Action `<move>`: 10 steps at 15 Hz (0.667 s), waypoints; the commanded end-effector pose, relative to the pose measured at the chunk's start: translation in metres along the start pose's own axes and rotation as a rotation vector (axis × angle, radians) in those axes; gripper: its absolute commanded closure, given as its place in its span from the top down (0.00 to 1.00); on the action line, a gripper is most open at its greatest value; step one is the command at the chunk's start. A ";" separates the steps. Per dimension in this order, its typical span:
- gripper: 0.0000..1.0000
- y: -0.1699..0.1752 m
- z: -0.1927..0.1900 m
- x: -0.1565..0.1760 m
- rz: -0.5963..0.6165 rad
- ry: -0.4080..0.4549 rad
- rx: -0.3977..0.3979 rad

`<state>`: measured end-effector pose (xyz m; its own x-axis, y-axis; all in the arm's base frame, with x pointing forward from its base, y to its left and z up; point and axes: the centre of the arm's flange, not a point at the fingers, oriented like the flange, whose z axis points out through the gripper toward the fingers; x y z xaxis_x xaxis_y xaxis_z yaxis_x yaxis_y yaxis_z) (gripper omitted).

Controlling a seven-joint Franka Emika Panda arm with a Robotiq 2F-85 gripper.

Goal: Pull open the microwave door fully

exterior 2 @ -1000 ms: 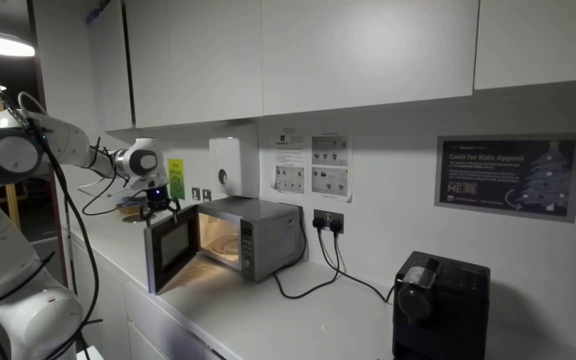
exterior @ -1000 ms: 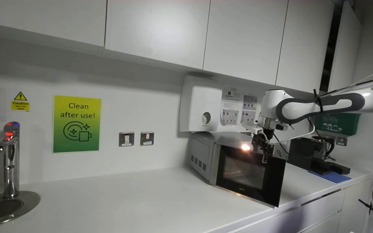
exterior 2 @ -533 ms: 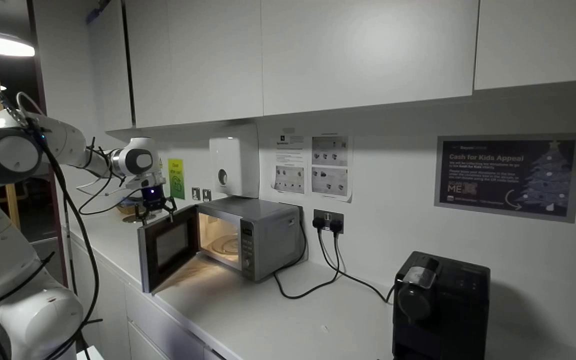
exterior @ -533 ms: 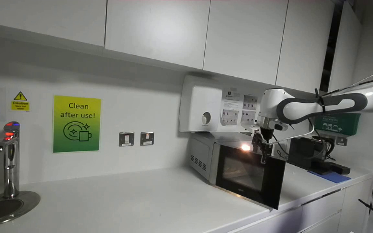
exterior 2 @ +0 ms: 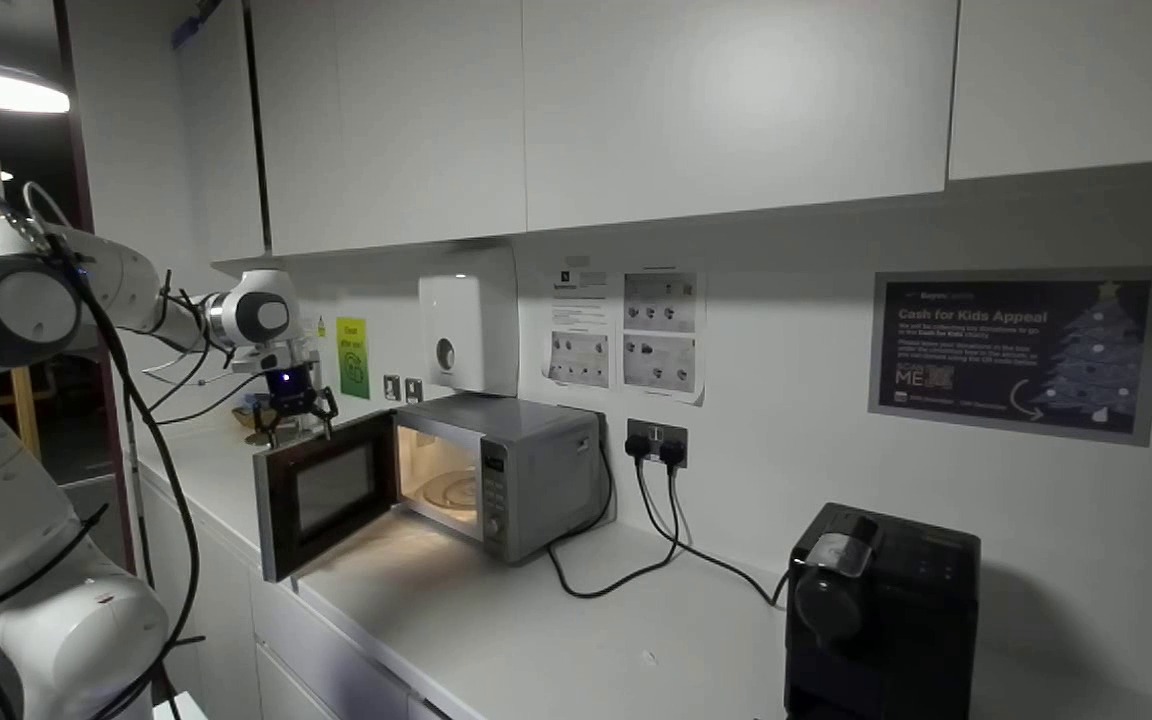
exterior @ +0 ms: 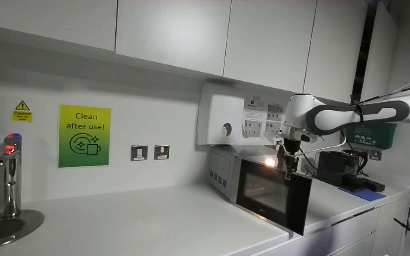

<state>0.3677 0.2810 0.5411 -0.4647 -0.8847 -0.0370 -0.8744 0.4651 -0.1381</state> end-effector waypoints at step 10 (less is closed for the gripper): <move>1.00 0.031 -0.010 -0.026 0.104 0.023 -0.003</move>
<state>0.3556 0.3046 0.5348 -0.5215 -0.8531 -0.0148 -0.8442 0.5184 -0.1365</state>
